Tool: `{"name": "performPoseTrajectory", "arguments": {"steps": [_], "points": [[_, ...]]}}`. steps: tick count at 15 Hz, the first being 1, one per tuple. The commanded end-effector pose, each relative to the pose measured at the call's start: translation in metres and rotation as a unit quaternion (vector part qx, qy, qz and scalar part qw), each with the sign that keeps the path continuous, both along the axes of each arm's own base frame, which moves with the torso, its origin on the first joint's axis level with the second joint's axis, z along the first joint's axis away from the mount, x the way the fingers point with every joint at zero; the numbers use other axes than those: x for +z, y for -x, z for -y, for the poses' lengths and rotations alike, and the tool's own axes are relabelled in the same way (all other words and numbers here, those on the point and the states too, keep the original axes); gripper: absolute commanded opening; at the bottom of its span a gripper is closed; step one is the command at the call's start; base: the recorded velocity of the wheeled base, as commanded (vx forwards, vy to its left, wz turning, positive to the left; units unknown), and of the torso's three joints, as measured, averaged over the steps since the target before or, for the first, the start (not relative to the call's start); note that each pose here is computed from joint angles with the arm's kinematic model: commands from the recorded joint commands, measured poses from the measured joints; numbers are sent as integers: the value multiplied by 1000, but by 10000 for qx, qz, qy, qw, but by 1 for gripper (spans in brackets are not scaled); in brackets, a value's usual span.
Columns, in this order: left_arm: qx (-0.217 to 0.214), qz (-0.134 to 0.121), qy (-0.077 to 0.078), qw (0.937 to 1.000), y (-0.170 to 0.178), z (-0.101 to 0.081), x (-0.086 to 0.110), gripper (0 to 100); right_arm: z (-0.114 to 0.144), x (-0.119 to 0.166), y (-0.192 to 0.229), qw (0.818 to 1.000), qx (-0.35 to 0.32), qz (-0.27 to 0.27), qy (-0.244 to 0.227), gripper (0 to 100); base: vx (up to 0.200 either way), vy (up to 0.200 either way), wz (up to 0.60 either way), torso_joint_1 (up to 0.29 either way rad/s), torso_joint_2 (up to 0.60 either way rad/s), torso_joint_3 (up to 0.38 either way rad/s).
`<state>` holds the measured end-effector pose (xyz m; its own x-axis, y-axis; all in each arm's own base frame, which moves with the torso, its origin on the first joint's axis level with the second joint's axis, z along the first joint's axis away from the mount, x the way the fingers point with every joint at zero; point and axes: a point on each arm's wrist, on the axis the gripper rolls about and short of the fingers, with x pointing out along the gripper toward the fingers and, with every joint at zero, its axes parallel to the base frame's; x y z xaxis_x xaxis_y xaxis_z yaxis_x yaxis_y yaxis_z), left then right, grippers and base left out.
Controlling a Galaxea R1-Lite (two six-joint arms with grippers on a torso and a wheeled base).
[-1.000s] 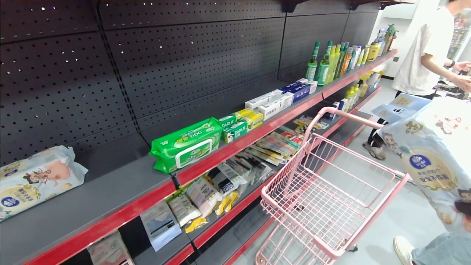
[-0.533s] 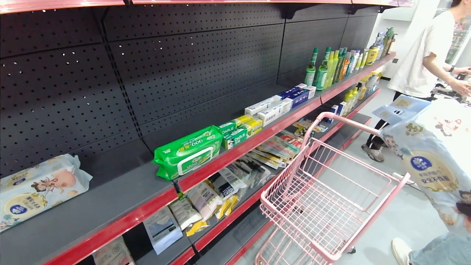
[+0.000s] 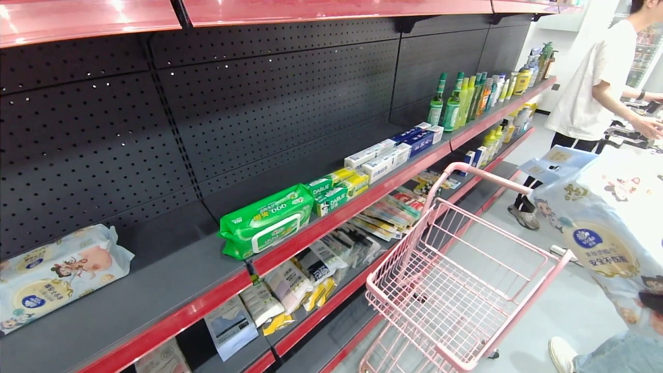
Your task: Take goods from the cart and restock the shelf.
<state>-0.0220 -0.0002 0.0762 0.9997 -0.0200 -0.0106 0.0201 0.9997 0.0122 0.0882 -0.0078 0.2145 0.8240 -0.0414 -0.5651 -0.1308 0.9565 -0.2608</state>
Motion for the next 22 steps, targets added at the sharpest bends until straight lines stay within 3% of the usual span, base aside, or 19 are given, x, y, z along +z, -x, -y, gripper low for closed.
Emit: {"name": "performPoseTrajectory", "arguments": {"steps": [1, 4, 22], "points": [[0, -1, 0, 10000, 0, 0, 0, 100, 0, -1, -1, 10000, 29, -41, 24, 0, 0, 0, 600, 95, -188, -100], [0, -1, 0, 10000, 0, 0, 0, 100, 0, 0, 0, 9997, 137, 13, 189, 0, 0, 0, 0, 59, -111, -62], [0, 15, 0, 10000, 0, 0, 0, 100, 0, -3, 2, 9997, 142, -18, 192, 0, 0, 0, 600, 4, 0, 4]]}}
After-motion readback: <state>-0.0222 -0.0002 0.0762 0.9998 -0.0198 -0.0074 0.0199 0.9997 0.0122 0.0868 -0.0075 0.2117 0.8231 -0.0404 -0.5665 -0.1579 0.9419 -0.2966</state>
